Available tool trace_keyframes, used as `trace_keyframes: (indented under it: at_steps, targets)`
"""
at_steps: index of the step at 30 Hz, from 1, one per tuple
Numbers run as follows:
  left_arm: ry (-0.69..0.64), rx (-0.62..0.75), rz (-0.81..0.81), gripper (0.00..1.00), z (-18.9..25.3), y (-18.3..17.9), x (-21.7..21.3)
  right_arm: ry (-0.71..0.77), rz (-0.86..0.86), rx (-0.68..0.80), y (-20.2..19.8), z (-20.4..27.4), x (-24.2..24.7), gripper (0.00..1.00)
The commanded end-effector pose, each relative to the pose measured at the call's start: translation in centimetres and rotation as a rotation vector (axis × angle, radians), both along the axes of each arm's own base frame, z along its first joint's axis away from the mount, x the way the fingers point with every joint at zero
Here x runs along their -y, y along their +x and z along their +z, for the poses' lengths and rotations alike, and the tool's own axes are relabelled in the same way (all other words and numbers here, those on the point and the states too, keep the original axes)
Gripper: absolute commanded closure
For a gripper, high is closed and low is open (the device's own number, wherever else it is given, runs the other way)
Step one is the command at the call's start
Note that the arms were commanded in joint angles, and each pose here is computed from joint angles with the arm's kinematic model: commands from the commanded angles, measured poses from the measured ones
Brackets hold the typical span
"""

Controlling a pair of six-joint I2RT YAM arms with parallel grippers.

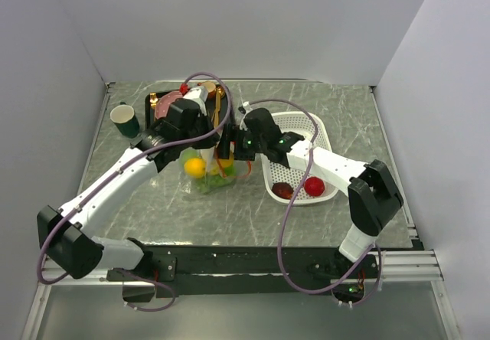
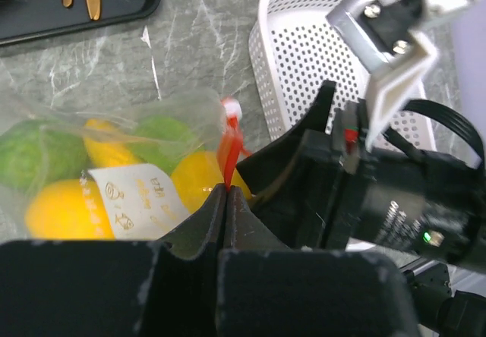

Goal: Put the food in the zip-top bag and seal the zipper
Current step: Place the fake fruit in the zipper food storage bag, then pick up the fake fruit from the bin.

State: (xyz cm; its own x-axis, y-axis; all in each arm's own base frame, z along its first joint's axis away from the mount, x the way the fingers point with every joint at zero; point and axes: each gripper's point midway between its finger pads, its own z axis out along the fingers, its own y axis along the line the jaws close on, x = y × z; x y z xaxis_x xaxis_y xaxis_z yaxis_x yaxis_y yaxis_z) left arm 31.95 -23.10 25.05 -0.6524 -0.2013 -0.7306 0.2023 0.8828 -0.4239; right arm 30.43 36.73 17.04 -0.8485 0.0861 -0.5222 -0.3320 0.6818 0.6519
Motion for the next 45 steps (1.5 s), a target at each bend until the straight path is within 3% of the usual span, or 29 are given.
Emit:
trace_keyframes:
  at_steps: [1, 6, 14, 21, 25, 30, 33, 39, 45]
  targets:
    - [-0.08, 0.116, 0.002, 0.99, 4.7, -0.7, -0.2, 0.074, 0.017, 0.06, 0.1, 2.7, -0.7, 0.16]
    - [-0.098, 0.142, 0.025, 0.99, 5.3, -0.9, -0.7, 0.093, 0.03, 0.072, -0.3, 3.2, -0.6, 0.07]
    - [-0.082, 0.129, 0.032, 0.99, 4.8, -0.8, -0.8, 0.052, -0.058, 0.137, 0.1, 4.8, 1.6, 0.05]
    - [-0.084, 0.119, 0.146, 0.99, 5.1, -0.8, -2.7, -0.096, -0.291, 0.252, 1.4, 6.8, 8.4, 0.05]
    - [-0.171, 0.266, 0.169, 0.95, 8.3, -1.5, -3.9, -0.172, -0.444, 0.264, 2.1, 6.2, 13.6, 0.0]
    - [-0.076, 0.183, 0.163, 0.99, 6.2, -0.5, -3.5, -0.271, -0.538, 0.141, 2.1, 1.9, 19.4, 0.0]
    - [-0.104, 0.16, 0.094, 0.99, 5.8, -0.4, -1.8, -0.394, -0.517, 0.07, 0.8, -1.4, 21.1, 0.0]
    - [-0.11, 0.117, 0.06, 0.99, 4.5, 0.0, -0.5, -0.423, -0.387, -0.076, -2.7, -6.1, 20.4, 0.0]
    - [-0.076, 0.082, 0.051, 0.99, 3.2, 0.0, -0.4, -0.442, -0.352, -0.12, -3.9, -7.4, 20.5, 0.01]
